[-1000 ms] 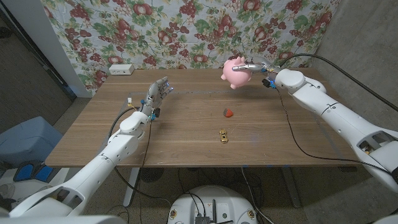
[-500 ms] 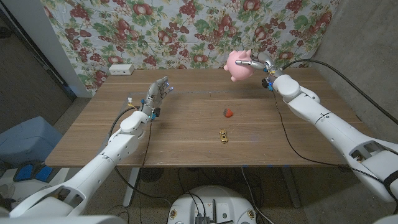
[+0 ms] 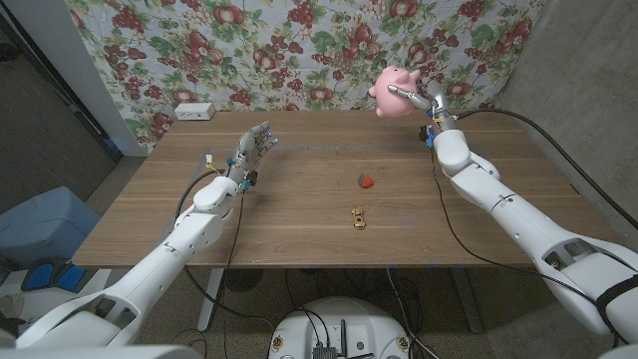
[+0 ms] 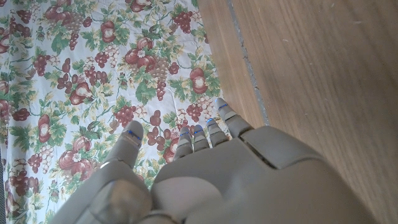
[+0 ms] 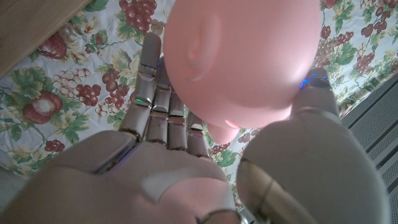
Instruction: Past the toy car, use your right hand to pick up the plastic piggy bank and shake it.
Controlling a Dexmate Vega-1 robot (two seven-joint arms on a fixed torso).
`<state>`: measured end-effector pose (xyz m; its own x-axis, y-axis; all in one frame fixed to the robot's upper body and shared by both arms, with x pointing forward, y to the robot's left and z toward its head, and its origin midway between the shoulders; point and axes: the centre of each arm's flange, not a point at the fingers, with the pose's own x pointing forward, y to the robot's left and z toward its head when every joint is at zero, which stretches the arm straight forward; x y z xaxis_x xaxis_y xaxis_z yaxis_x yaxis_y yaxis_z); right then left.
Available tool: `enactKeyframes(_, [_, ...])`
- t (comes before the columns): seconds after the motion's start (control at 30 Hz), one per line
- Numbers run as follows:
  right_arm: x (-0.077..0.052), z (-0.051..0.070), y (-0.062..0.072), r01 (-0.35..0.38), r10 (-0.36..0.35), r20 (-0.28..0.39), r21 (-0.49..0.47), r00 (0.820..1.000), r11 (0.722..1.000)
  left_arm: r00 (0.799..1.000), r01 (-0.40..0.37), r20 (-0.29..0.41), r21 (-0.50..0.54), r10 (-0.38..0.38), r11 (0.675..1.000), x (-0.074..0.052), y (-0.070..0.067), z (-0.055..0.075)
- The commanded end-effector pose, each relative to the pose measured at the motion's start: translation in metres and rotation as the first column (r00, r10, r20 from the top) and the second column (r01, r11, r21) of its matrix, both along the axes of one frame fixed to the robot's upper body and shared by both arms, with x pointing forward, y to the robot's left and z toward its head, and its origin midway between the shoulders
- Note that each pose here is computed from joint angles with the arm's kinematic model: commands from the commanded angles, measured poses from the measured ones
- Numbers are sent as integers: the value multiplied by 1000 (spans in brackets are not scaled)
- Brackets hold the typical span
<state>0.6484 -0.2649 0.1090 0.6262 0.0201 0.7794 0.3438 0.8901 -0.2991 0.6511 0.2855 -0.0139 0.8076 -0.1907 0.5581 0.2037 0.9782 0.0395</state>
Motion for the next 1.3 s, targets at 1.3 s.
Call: enactKeyframes(1.3, [9,19,21,-211,74,-353,-367,933,906,1000,3,4,-5,-3,1000,-2,2,-4])
